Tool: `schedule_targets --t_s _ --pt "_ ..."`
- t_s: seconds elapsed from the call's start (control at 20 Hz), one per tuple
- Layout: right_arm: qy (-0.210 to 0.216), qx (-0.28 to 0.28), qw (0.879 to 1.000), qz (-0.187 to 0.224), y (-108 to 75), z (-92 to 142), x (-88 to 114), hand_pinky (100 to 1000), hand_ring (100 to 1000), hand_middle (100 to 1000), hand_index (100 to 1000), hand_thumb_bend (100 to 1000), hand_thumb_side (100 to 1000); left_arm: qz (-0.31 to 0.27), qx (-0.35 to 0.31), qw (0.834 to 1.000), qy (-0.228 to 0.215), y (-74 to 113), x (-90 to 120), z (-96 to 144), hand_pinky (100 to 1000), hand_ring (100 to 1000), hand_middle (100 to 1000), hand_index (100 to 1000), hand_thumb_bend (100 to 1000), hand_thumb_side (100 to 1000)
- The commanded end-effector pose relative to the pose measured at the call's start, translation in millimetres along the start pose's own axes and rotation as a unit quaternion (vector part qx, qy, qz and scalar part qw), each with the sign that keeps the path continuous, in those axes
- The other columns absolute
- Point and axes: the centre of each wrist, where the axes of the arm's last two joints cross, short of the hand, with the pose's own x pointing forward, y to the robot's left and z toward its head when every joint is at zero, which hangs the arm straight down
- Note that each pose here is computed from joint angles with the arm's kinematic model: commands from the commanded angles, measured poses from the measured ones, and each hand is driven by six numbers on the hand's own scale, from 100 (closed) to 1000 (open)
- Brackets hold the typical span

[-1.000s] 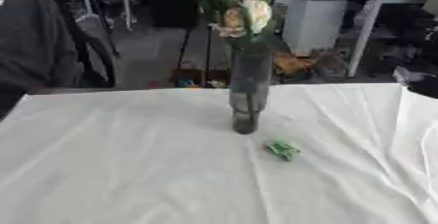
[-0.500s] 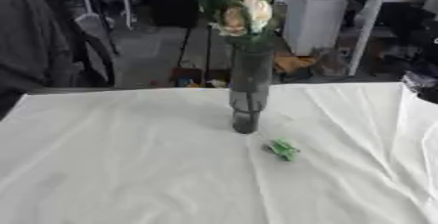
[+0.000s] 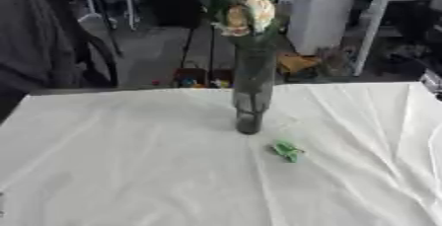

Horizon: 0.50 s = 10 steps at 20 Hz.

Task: Arrange flowers into the vase.

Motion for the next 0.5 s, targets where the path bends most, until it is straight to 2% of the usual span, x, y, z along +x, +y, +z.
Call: schedule_targets --t_s 0.05,0.25,0.5 --pt "-0.014 -0.011 1.0 -0.008 -18.2 -1.8 5.1 1000 1000 997 904 323 678 -0.008 0.001 1.0 -0.01 5.1 3.6 -5.0 757 659 710 788 601 869" --pt "-0.018 -0.013 0.999 -0.028 -20.9 -0.4 6.4 1000 1000 997 902 321 675 -0.006 0.001 1.0 -0.01 4.4 2.8 -5.1 757 660 713 790 600 868" --pt "-0.02 -0.012 0.999 -0.032 -20.3 -0.1 7.5 1000 1000 997 900 319 673 -0.006 0.0 1.0 -0.009 4.4 2.5 -4.6 757 660 716 789 600 868"
